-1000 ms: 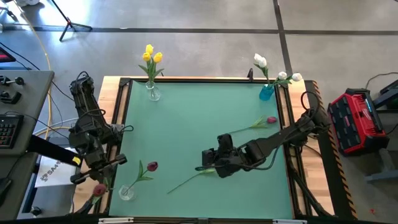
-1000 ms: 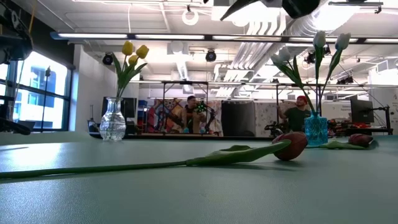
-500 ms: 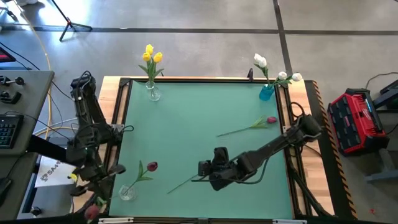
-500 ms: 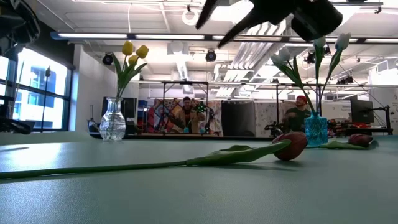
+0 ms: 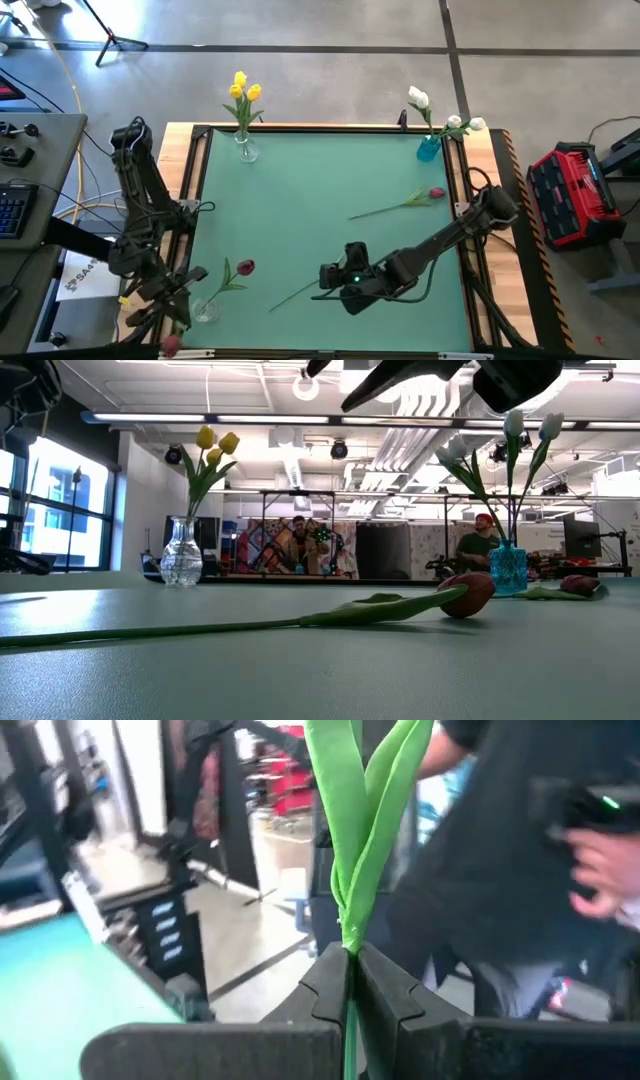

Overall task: Sort flowers into vase by color
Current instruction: Put the top left red flower into the bottom transparent vase

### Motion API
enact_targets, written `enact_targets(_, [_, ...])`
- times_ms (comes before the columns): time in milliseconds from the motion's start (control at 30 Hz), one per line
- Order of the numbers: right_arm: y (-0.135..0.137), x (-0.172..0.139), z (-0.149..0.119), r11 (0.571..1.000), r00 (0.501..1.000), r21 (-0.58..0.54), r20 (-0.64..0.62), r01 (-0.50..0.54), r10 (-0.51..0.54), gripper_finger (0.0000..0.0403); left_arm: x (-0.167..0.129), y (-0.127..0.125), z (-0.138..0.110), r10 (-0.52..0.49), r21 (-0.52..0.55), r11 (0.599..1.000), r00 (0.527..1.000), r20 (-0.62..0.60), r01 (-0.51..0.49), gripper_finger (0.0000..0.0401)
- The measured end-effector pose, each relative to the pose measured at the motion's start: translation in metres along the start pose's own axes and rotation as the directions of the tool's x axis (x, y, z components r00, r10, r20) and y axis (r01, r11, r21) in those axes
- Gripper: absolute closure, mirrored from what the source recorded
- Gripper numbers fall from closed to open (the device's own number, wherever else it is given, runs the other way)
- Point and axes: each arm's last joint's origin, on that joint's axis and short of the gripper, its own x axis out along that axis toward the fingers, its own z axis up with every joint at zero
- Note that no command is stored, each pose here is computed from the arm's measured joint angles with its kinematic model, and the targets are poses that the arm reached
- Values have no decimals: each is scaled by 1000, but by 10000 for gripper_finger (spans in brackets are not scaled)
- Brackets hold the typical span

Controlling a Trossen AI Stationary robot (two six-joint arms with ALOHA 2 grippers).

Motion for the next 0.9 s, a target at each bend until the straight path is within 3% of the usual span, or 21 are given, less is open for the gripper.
enact_targets(133, [0, 0, 0, 1000, 1000, -7, 18, -5, 5, 274, 2, 2, -3, 86, -130, 988, 996, -14, -88, 401])
enact_targets(333, [2, 0, 0, 999, 999, -30, 22, -25, 26, 274, 3, 4, -5, 160, -211, 964, 987, -29, -163, 400])
enact_targets(733, [3, 0, -1, 999, 1000, -45, 3, -30, 30, 274, -2, 2, -9, 230, -251, 938, 971, -67, -239, 324])
enact_targets(900, [4, 0, -1, 998, 999, -46, -9, -40, 39, 274, -11, 3, -9, 267, -275, 919, 960, -86, -281, 314])
